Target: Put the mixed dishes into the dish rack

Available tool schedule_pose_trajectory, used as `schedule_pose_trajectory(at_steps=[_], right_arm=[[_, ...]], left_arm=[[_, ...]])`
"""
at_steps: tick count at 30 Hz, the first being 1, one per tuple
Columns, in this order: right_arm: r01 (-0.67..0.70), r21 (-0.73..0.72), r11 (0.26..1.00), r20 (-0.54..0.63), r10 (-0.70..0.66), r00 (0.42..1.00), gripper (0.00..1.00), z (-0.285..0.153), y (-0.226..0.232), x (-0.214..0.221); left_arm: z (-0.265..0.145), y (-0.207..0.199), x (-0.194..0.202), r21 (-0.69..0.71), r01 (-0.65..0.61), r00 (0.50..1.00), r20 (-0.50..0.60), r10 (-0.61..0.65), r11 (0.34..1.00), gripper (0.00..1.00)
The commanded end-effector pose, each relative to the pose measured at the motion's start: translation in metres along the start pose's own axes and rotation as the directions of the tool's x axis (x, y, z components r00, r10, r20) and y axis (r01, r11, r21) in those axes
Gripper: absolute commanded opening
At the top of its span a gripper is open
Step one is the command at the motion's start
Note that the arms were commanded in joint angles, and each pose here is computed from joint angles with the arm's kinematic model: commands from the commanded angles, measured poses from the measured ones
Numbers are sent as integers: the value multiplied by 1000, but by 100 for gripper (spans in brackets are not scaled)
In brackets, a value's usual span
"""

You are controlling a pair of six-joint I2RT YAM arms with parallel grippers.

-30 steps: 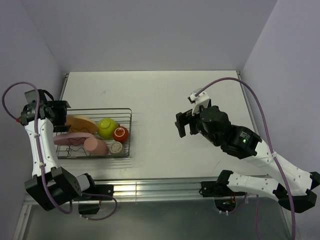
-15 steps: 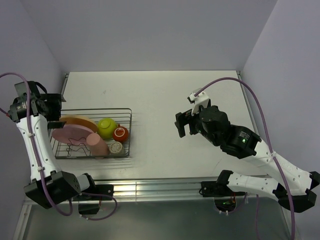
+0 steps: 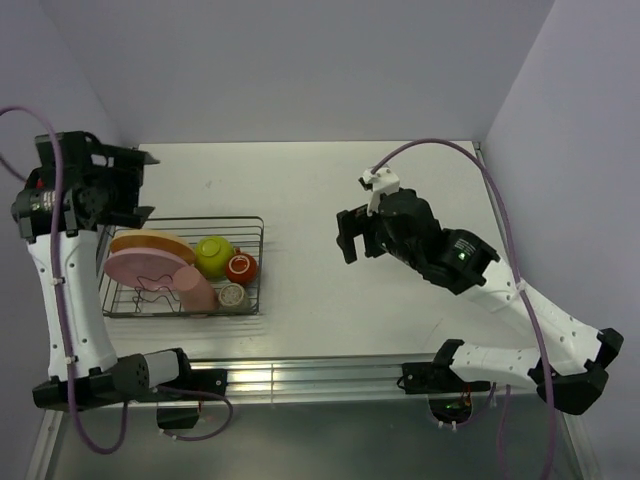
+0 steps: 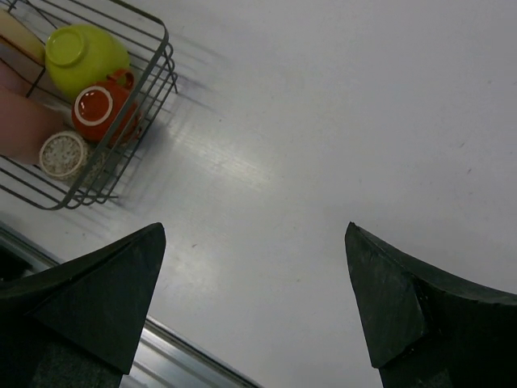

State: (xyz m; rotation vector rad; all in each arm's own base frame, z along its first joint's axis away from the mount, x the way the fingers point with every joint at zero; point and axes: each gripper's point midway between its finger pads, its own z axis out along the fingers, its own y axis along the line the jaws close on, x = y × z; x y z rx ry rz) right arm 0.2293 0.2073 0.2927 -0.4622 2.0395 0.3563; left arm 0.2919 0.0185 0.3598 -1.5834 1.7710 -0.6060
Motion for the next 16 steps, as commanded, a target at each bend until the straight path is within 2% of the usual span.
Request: schedule_pose_trajectory(at_steps=[1, 6, 7, 10, 12, 14, 16], right_arm=[[-111, -62, 992, -41, 108, 993, 100, 6, 6, -10], [-252, -141, 957, -217, 218, 952, 100, 23, 18, 8], [-278, -124, 952, -274, 237, 932, 100, 31, 18, 18], [-319, -102, 942, -348, 266, 899, 100, 40, 21, 33], [-333, -108, 937, -354, 277, 893, 100, 38, 23, 36], [-359, -149, 922, -294, 305, 906, 100, 29, 25, 30], [-383, -172, 908, -230, 341, 911, 100, 17, 24, 24]], left_arm=[[0, -40, 41, 94, -100, 989, -97, 109, 991, 99], [-4, -73, 109, 234, -263, 930, -195, 311, 936, 99], [-3, -77, 120, 249, -282, 919, -207, 335, 927, 99], [-14, -85, 167, 354, -348, 857, -256, 447, 868, 99], [-25, -86, 203, 438, -383, 794, -293, 532, 813, 99], [-35, -81, 228, 493, -416, 735, -312, 602, 764, 99], [-42, -79, 242, 534, -438, 696, -308, 649, 723, 99]])
